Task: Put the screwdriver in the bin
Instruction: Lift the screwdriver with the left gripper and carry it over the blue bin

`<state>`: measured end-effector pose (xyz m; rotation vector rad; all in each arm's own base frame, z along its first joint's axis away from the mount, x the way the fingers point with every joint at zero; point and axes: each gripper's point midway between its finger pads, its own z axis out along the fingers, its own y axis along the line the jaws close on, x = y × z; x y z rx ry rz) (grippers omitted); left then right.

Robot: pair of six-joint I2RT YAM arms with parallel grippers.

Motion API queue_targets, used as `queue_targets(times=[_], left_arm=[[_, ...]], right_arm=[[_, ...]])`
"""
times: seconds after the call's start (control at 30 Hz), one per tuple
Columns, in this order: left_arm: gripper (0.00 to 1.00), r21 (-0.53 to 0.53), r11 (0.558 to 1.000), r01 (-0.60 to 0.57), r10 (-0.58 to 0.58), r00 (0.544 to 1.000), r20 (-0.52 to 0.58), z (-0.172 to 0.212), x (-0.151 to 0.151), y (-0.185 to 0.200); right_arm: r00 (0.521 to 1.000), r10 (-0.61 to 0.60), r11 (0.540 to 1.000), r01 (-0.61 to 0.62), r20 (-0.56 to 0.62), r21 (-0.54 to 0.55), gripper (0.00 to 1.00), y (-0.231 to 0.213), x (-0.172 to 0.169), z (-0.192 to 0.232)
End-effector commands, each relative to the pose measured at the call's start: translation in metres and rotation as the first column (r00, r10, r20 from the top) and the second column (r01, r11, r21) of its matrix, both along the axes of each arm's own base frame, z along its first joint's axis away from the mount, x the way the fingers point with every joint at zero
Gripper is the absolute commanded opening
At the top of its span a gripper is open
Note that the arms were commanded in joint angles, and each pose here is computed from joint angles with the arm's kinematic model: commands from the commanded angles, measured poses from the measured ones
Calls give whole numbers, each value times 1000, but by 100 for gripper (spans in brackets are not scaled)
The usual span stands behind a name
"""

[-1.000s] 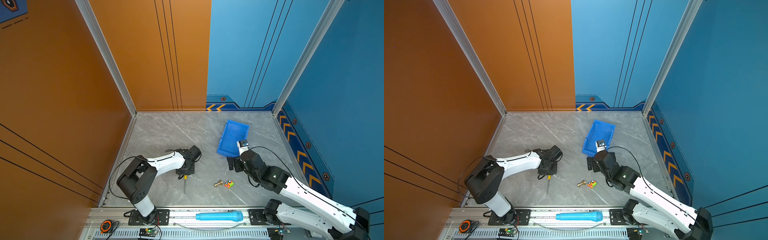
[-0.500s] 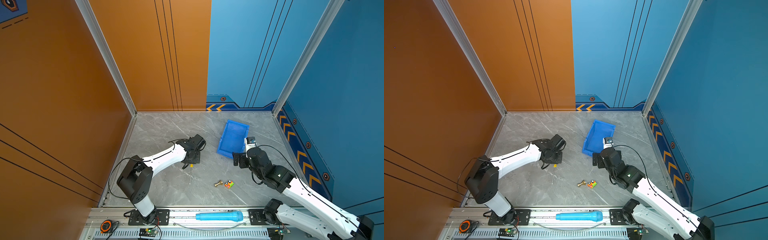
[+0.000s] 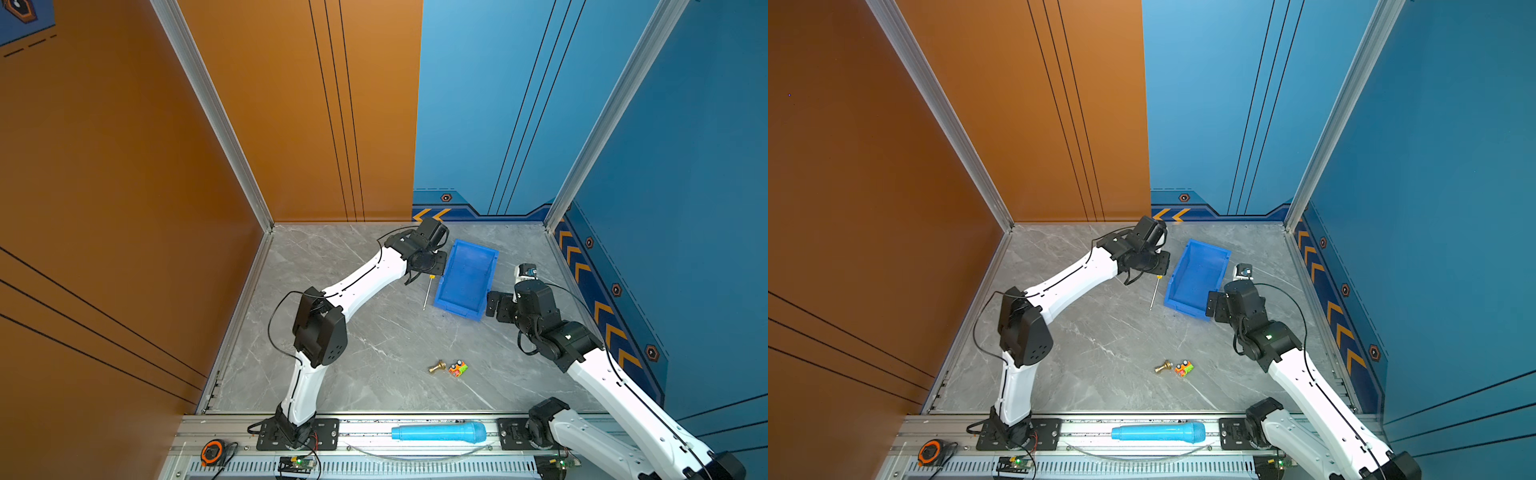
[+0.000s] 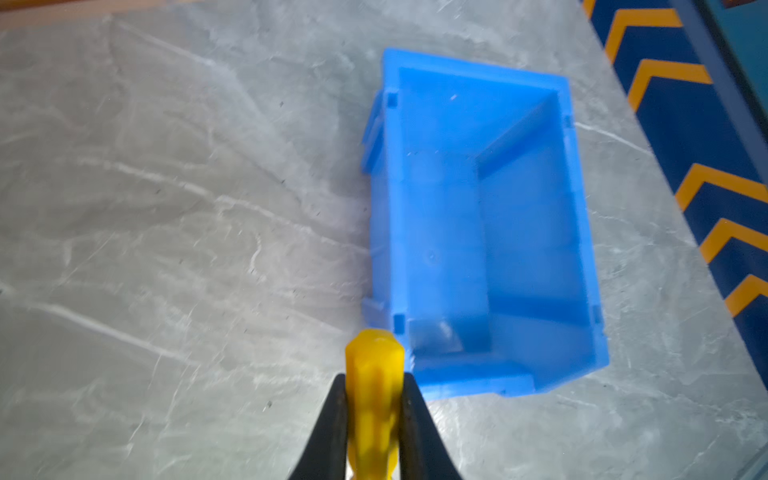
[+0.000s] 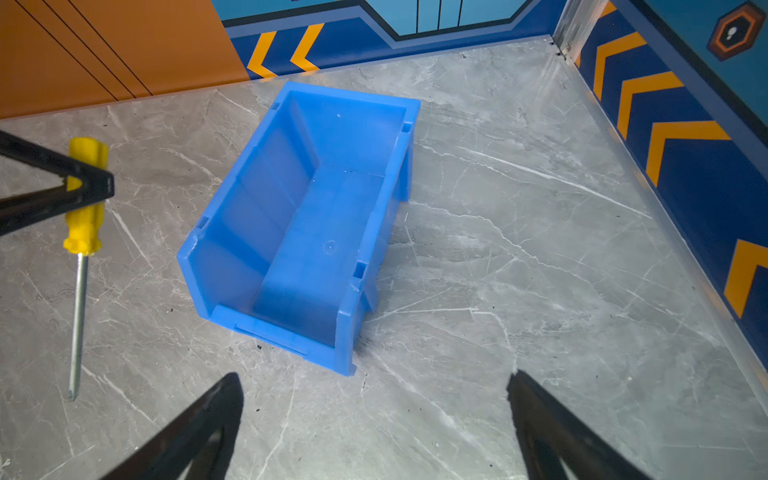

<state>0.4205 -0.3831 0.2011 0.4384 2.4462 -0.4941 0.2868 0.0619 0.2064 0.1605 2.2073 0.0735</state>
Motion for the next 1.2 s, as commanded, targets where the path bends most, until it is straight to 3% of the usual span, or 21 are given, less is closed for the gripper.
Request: queue_targets(times=[0.0, 0.3, 0.53, 0.73, 1.17], left_arm=[[3, -50, 992, 118, -118, 993, 14, 11, -3, -34], [3, -177, 975, 132, -124, 991, 57, -2, 25, -92], [4, -163, 977, 139, -109, 977, 182, -25, 41, -124], [4, -163, 982, 94, -63, 980, 187, -50, 59, -124], [11, -104, 992, 77, -59, 984, 169, -105, 58, -127]], right_arm=[[999, -33, 999, 33, -30, 14, 100, -10, -3, 3], [993, -98, 995, 98, -68, 3, 100, -27, -10, -2], [990, -97, 995, 94, -104, -34, 100, -31, -18, 1], [989, -78, 995, 69, -127, -73, 100, -32, -23, 7], [990, -90, 994, 82, -106, -75, 100, -31, -24, 15]])
